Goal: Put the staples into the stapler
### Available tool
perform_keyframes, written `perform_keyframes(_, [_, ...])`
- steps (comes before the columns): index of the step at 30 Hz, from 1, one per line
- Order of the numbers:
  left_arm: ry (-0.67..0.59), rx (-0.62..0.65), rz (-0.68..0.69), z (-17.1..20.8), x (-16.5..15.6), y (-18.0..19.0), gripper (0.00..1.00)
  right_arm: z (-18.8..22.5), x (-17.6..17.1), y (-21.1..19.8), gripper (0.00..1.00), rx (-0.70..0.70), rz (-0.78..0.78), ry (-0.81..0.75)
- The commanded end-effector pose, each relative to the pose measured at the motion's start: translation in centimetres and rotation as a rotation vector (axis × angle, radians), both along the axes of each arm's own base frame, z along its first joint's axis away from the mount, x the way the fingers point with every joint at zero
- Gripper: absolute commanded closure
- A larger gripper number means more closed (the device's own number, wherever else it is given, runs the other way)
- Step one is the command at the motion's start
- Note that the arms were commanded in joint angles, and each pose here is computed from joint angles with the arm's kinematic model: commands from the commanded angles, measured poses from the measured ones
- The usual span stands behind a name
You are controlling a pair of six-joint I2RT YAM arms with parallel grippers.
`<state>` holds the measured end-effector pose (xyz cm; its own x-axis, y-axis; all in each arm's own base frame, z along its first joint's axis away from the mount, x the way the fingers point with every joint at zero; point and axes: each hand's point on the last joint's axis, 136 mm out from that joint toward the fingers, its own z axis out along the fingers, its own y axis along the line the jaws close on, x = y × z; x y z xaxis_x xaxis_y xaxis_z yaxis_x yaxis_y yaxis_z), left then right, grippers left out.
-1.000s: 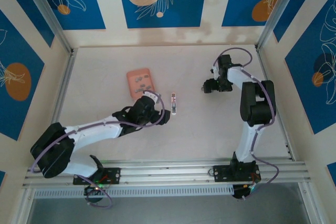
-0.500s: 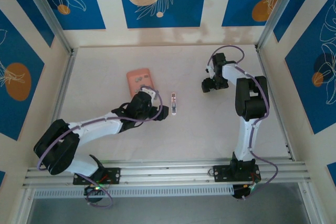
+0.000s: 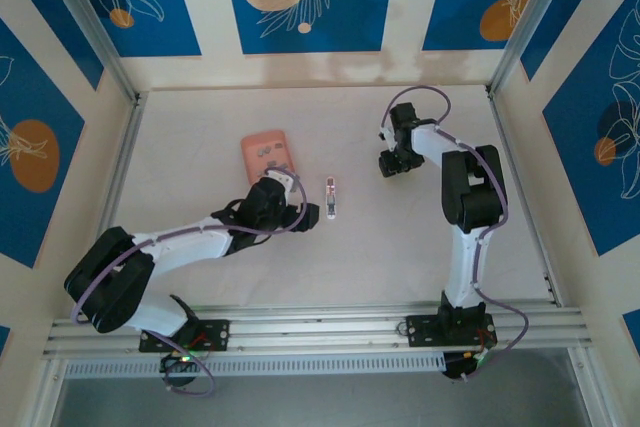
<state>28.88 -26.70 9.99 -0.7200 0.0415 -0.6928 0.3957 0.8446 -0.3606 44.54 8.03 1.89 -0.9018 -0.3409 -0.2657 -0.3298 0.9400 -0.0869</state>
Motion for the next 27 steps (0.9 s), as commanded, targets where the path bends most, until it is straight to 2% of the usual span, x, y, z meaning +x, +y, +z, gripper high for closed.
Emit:
perform_keyframes(1, [-0.009,-0.036,-0.004,0.6,0.0,0.1,0.14,-0.8,0.5,2.4,0.51,0.029,0.056,-0.021])
perform_keyframes(3, [-0.005,-0.039,-0.006,0.6,-0.1,0.3,0.14,-0.8,0.6,2.7,0.55,0.040,0.059,-0.015])
perform_keyframes(5, [-0.004,-0.043,-0.005,0.6,-0.2,0.5,0.14,-0.7,0.4,2.9,0.55,0.041,0.068,-0.007])
perform_keyframes(8, [-0.001,-0.051,-0.006,0.6,-0.3,0.8,0.14,-0.6,0.0,3.0,0.50,0.030,0.070,0.010])
perform_keyframes(11, [0.016,-0.060,-0.007,0.4,-0.4,1.2,0.14,-0.5,0.2,2.8,0.37,0.005,0.066,-0.004])
perform_keyframes(15, [0.035,-0.078,-0.005,0.4,-0.5,1.5,0.15,-0.9,0.6,2.3,0.34,-0.068,0.081,-0.007])
perform_keyframes(17, [0.053,-0.077,-0.011,0.3,-0.6,1.6,0.14,-1.2,0.5,2.6,0.36,-0.074,0.095,0.002])
perform_keyframes(19, [0.067,-0.072,-0.014,0.4,-0.7,1.7,0.15,-1.1,0.5,2.7,0.44,-0.077,0.097,-0.002])
perform_keyframes(22, [0.089,-0.064,-0.025,0.4,-0.9,1.9,0.15,-0.8,0.2,3.1,0.50,-0.040,0.092,0.004])
perform_keyframes(27, [0.123,-0.050,-0.049,0.5,-0.9,1.9,0.15,-0.9,-0.4,3.8,0.50,0.007,0.094,0.021])
